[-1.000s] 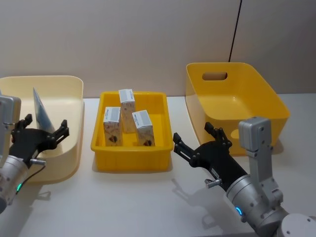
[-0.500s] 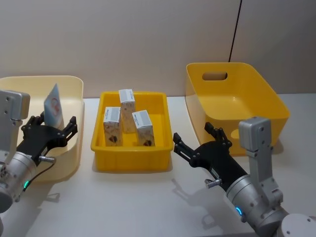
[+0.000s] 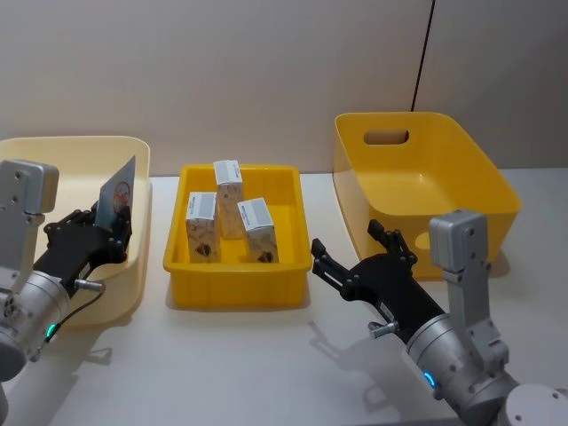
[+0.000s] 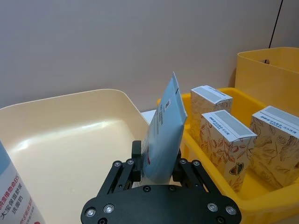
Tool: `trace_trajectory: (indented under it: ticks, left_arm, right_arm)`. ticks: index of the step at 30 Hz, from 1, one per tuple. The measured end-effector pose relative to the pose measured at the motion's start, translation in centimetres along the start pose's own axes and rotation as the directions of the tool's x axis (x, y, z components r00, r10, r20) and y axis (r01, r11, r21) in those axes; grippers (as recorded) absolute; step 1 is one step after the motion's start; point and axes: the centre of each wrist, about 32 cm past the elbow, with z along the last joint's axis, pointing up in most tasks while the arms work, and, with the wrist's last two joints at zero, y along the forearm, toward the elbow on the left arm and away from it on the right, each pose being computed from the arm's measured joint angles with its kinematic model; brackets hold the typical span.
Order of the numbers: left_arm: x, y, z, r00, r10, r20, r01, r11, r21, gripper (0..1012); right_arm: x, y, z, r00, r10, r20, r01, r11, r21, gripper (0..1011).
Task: Bimanual collaborative sorting of washing and personal care products
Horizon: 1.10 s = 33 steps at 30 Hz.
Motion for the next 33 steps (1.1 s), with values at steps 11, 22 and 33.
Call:
trace_trajectory:
  ticks: [11, 22, 33]
  left_arm:
    - [-0.07, -0.02, 0.07, 1.0, -0.006, -0.001, 0.006, 1.0, 0.0, 262]
    - [0.32, -0.01, 0.28, 0.9999, -0.014, -0.003, 0.014, 0.9994, -0.031, 250]
    - [2.42, 0.33, 2.0, 0.9996, -0.027, 0.013, 0.028, 0.9897, -0.14, 249]
  right_arm:
    - [0.0, 0.0, 0.0, 1.0, 0.0, 0.0, 0.0, 1.0, 0.0, 1001]
    - [0.0, 0.0, 0.0, 1.0, 0.0, 0.0, 0.0, 1.0, 0.0, 1001]
    - [0.0, 0.0, 0.0, 1.0, 0.0, 0.0, 0.0, 1.0, 0.0, 1001]
